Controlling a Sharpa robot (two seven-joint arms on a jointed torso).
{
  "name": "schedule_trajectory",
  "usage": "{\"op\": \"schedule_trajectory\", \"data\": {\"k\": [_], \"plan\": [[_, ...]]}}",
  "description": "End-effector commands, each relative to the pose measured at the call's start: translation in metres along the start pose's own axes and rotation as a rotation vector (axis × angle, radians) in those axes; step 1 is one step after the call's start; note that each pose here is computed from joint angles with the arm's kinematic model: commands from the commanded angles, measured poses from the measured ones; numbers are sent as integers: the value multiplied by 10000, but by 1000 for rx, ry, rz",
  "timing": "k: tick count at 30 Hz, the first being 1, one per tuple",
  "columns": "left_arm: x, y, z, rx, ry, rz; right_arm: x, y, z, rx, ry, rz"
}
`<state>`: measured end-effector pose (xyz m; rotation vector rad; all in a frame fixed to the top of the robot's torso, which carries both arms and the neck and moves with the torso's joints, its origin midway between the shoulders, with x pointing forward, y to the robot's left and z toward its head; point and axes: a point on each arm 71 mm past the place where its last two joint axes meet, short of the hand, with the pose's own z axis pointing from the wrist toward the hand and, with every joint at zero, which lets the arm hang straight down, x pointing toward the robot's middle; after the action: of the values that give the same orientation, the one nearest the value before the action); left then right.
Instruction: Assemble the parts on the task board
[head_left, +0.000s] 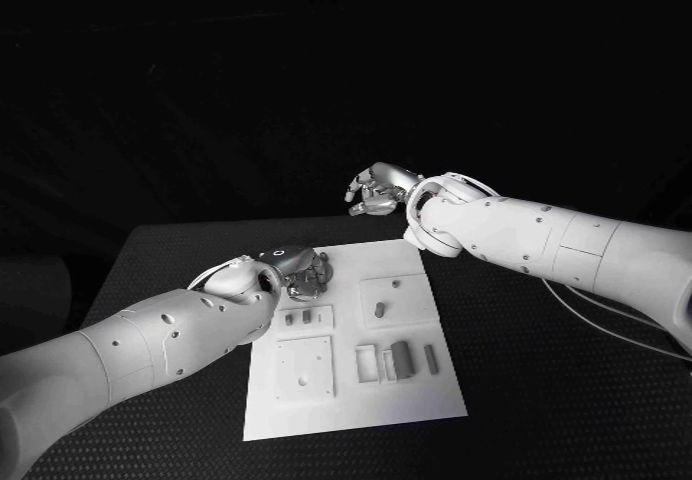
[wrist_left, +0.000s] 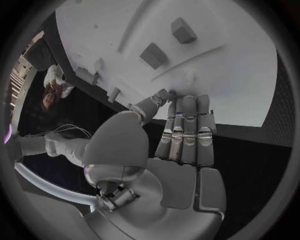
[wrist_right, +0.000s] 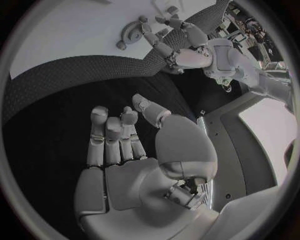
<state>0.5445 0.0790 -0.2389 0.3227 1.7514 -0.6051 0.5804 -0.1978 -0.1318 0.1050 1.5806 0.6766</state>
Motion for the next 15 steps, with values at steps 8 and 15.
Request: {"op": "schedule_trajectory", "data": {"k": [8, 15], "plan": [[24, -17, 18, 14, 10, 26, 9, 25, 1, -14, 3, 1], [34, -44, 20, 27, 21, 25, 12, 29, 2, -14, 5, 1]]}}
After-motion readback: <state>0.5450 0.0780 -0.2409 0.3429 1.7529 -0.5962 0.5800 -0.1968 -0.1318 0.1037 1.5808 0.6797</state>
